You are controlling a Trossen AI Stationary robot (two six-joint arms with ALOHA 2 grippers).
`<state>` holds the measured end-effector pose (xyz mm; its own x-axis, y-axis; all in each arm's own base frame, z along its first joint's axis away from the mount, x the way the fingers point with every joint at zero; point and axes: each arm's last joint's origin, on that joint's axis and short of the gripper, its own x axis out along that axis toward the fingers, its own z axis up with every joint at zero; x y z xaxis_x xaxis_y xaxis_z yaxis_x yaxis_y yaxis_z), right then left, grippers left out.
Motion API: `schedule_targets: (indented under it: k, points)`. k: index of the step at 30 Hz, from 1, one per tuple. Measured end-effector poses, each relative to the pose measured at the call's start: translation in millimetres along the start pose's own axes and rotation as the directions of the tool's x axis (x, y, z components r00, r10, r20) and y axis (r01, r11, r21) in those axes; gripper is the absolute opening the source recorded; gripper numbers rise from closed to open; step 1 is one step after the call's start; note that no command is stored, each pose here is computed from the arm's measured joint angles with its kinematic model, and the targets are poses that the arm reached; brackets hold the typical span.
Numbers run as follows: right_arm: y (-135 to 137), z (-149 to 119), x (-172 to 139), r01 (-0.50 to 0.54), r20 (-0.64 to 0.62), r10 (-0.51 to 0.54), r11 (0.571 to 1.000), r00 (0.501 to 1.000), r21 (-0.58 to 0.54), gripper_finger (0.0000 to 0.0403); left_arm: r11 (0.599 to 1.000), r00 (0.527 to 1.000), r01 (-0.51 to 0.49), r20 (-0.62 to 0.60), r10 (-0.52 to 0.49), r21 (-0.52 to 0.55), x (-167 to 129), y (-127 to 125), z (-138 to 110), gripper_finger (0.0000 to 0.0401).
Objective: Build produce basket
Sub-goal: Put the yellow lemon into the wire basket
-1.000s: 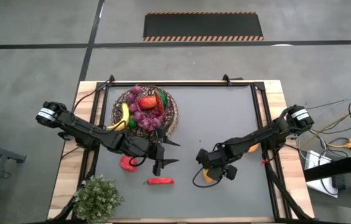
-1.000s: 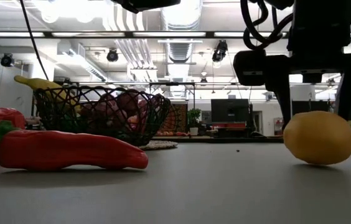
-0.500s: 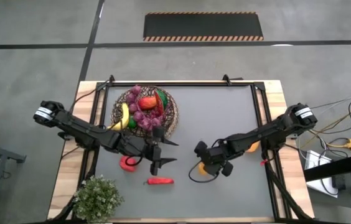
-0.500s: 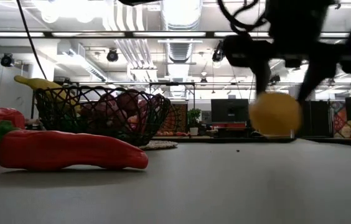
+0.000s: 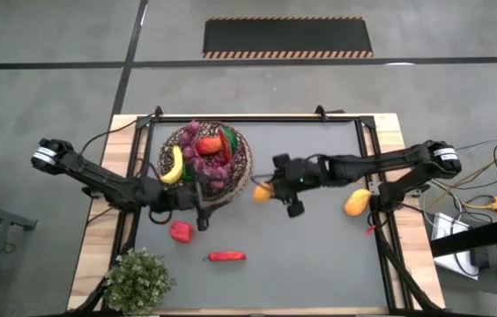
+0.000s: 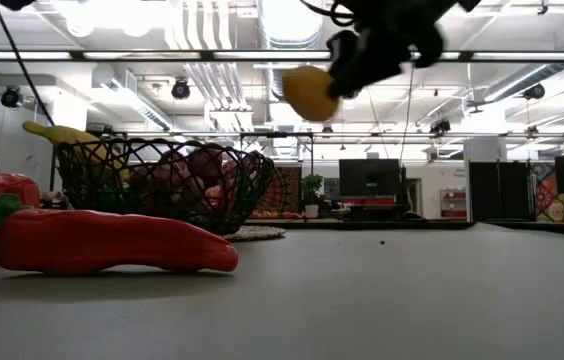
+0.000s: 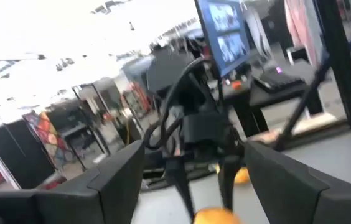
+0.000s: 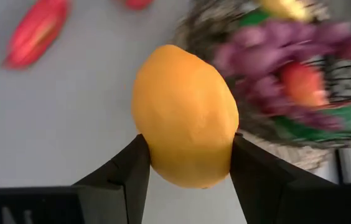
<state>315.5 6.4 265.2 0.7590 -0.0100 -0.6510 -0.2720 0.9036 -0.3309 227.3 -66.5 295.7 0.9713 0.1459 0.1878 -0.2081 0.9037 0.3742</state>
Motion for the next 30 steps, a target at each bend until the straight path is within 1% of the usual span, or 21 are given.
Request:
schedule_targets:
  k: [4, 9, 14, 17, 19, 21, 23, 25, 27, 30]
  points:
    - [-26, 4, 8, 0.108, 0.121, -0.117, 0.991, 0.986, 0.075, 0.0177, 1.000, 0.998, -0.027, 0.052, 0.028, -0.010, -12, 8, 2, 0.0258]
    - [-55, 5, 32, 0.202, 0.272, -0.259, 0.954, 0.927, 0.222, 0.0178, 0.998, 0.994, -0.051, 0.098, 0.054, -0.037, -21, 18, 10, 0.0258]
    - [-80, -5, 62, 0.224, 0.377, -0.382, 0.889, 0.844, 0.400, 0.0178, 0.995, 0.986, -0.074, 0.147, 0.084, -0.072, -29, 28, 20, 0.0258]
    - [-92, -15, 80, 0.213, 0.426, -0.450, 0.841, 0.785, 0.497, 0.0178, 0.994, 0.985, -0.073, 0.150, 0.084, -0.081, -32, 29, 20, 0.0258]
    - [-99, -22, 90, 0.191, 0.433, -0.476, 0.810, 0.765, 0.554, 0.0178, 0.995, 0.987, -0.069, 0.143, 0.079, -0.077, -32, 28, 18, 0.0258]
    - [-107, -26, 100, 0.175, 0.419, -0.487, 0.786, 0.766, 0.593, 0.0178, 0.995, 0.988, -0.065, 0.136, 0.074, -0.072, -33, 27, 15, 0.0258]
    - [-113, -29, 109, 0.172, 0.401, -0.490, 0.771, 0.774, 0.613, 0.0178, 0.996, 0.989, -0.063, 0.132, 0.072, -0.069, -34, 26, 13, 0.0258]
    - [-116, -29, 118, 0.176, 0.383, -0.487, 0.769, 0.785, 0.615, 0.0178, 0.996, 0.989, -0.064, 0.132, 0.072, -0.065, -35, 26, 12, 0.0258]
    - [-118, -30, 125, 0.179, 0.352, -0.470, 0.769, 0.809, 0.614, 0.0178, 0.996, 0.988, -0.066, 0.136, 0.074, -0.065, -35, 27, 13, 0.0258]
    - [-121, -28, 130, 0.179, 0.319, -0.453, 0.765, 0.833, 0.619, 0.0178, 0.995, 0.987, -0.068, 0.140, 0.077, -0.067, -37, 28, 13, 0.0258]
